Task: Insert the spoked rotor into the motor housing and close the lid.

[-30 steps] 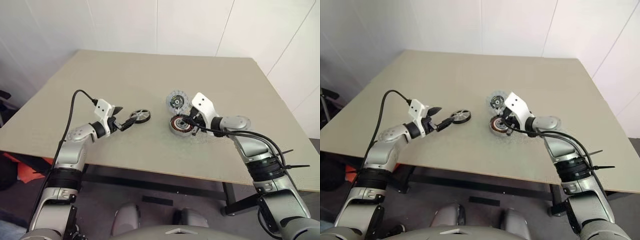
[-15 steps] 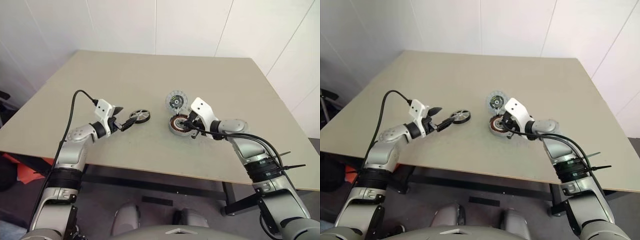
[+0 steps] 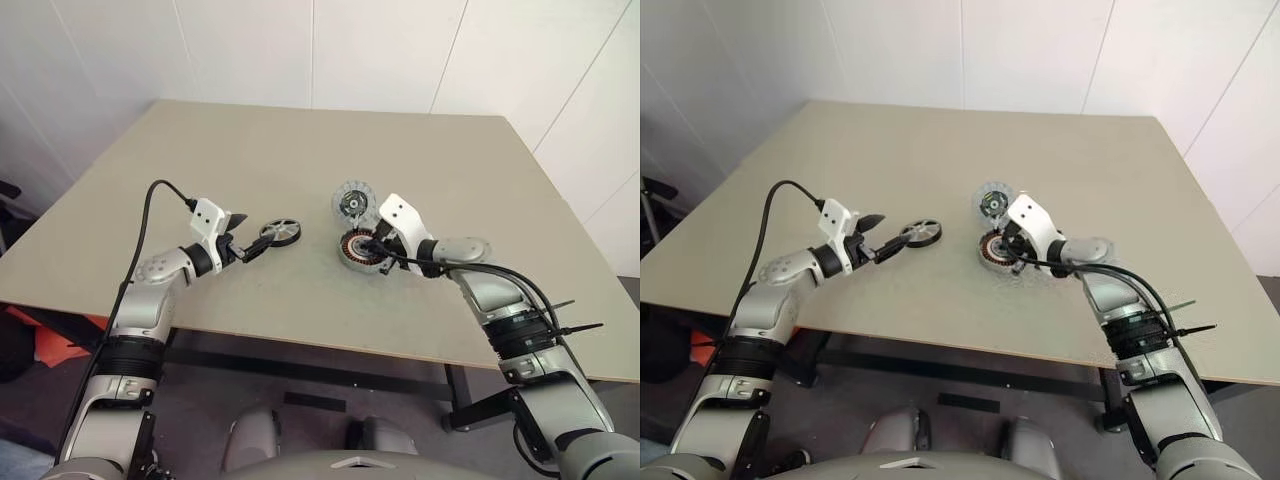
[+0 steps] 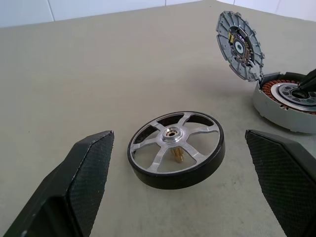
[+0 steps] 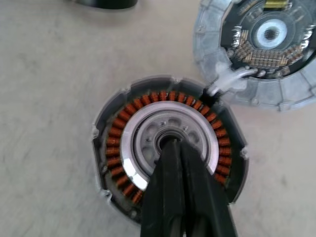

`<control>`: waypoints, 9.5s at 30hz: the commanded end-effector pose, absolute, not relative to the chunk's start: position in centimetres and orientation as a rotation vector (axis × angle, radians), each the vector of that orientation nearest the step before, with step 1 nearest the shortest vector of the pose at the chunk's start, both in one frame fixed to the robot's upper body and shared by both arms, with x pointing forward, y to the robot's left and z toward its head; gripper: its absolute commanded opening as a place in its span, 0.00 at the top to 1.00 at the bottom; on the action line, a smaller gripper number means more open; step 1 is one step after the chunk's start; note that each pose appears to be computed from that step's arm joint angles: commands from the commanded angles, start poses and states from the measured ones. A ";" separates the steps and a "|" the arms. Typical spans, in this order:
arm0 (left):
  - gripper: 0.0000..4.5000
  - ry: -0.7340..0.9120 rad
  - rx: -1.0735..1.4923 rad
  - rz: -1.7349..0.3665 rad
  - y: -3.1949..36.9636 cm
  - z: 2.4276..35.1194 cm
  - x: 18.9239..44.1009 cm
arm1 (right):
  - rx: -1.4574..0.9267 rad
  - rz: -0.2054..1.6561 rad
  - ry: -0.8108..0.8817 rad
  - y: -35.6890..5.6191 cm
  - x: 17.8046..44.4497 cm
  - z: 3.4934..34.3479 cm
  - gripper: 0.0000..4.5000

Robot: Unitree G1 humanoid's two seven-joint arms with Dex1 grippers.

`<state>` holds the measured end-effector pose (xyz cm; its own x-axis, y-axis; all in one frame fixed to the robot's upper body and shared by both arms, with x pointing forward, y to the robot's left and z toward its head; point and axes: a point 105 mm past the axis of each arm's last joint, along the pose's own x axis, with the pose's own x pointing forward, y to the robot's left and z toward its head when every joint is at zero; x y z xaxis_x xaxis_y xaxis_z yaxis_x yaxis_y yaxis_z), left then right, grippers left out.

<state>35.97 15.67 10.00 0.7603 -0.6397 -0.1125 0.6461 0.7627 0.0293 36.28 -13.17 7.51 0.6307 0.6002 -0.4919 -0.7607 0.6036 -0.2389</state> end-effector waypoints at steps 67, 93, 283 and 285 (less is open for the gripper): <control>0.00 0.045 0.090 -0.693 15.9 11.4 36.2 | -0.535 0.772 0.200 -13.3 37.6 14.1 1.00; 0.00 0.045 0.090 -0.696 15.8 11.4 36.3 | -0.477 0.800 0.217 -13.0 37.4 13.3 1.00; 0.63 0.395 -0.736 -0.720 9.3 11.6 36.3 | -0.498 0.698 0.211 -15.3 36.8 14.3 1.00; 0.63 0.393 -0.734 -0.720 9.3 11.5 36.3 | -0.532 0.712 0.165 -14.9 37.0 15.8 1.00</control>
